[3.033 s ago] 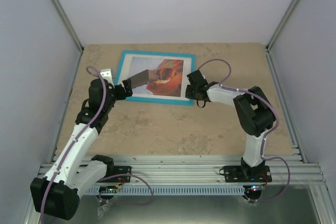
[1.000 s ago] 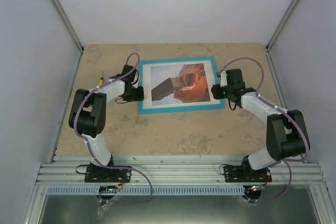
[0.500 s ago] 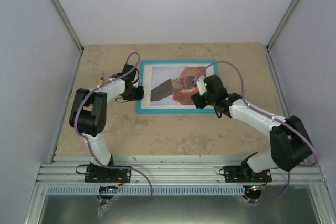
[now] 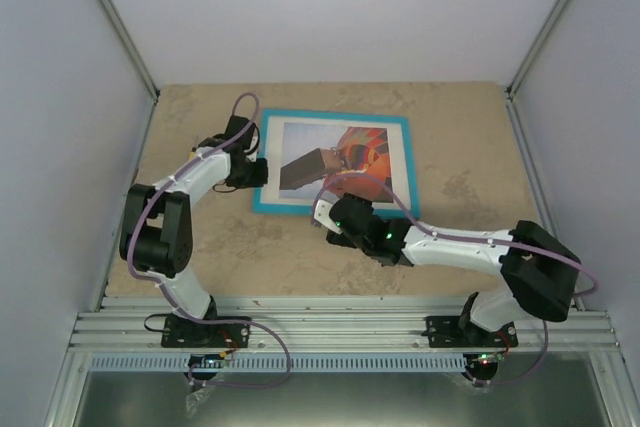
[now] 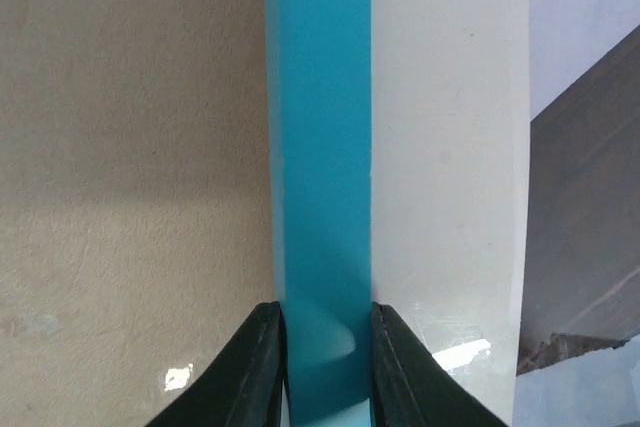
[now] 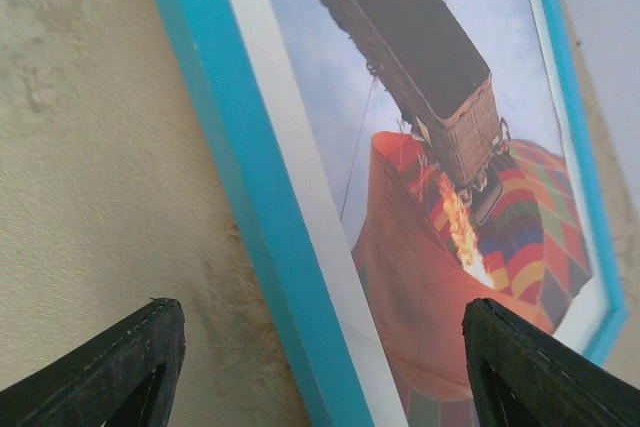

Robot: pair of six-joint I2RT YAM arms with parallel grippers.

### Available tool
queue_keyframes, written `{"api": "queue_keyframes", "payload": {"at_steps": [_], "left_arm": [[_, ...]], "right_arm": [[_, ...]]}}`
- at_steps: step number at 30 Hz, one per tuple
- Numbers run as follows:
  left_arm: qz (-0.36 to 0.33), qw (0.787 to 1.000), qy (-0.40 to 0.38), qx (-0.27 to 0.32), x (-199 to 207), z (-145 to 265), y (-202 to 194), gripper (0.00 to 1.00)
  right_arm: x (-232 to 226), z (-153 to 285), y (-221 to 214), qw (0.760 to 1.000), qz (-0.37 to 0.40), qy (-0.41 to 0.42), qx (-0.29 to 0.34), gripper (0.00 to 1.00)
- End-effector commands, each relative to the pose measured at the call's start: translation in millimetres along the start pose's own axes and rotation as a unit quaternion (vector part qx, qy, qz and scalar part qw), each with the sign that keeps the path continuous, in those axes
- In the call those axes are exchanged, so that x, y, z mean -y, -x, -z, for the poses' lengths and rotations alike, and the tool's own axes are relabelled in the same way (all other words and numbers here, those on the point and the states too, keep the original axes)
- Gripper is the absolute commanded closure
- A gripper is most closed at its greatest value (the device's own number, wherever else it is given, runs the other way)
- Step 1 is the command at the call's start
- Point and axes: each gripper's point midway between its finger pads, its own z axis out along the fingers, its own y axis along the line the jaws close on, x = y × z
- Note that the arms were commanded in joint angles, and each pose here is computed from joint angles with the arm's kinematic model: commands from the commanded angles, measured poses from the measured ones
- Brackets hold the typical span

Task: Take the photo out of the frame

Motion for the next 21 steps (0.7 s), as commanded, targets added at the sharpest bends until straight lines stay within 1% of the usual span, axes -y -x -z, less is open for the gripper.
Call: {"api": "queue_keyframes", "payload": {"at_steps": [1, 6, 9, 13, 16, 21], "left_arm": [[0.012, 0.998, -0.038, 0.052, 18.6, 36.1, 26.5, 1.0], [0.019, 0.996, -0.058, 0.061, 25.8, 48.9, 28.8, 1.0], [0.02, 0.996, -0.059, 0.07, 26.6, 57.1, 30.6, 1.0], [0.02, 0.995, -0.057, 0.081, 25.7, 67.9, 31.0, 1.0], [0.019, 0.995, -0.058, 0.08, 26.0, 71.5, 28.4, 1.0], [0.02, 0.995, -0.061, 0.082, 25.9, 77.5, 23.0, 1.0]], "right_arm": [[2.0, -8.1, 3.8, 0.994, 0.083, -0.076, -0.005, 0.23], [-9.2, -20.3, 12.7, 0.986, 0.136, -0.1, 0.002, 0.23], [-12.4, -27.5, 18.6, 0.981, 0.153, -0.115, 0.005, 0.23], [-0.4, -35.6, 12.5, 0.966, 0.177, -0.188, -0.012, 0.23], [0.4, -40.5, 11.2, 0.957, 0.194, -0.214, -0.013, 0.27], [7.9, -43.9, 17.8, 0.946, 0.2, -0.257, -0.007, 0.3]]}}
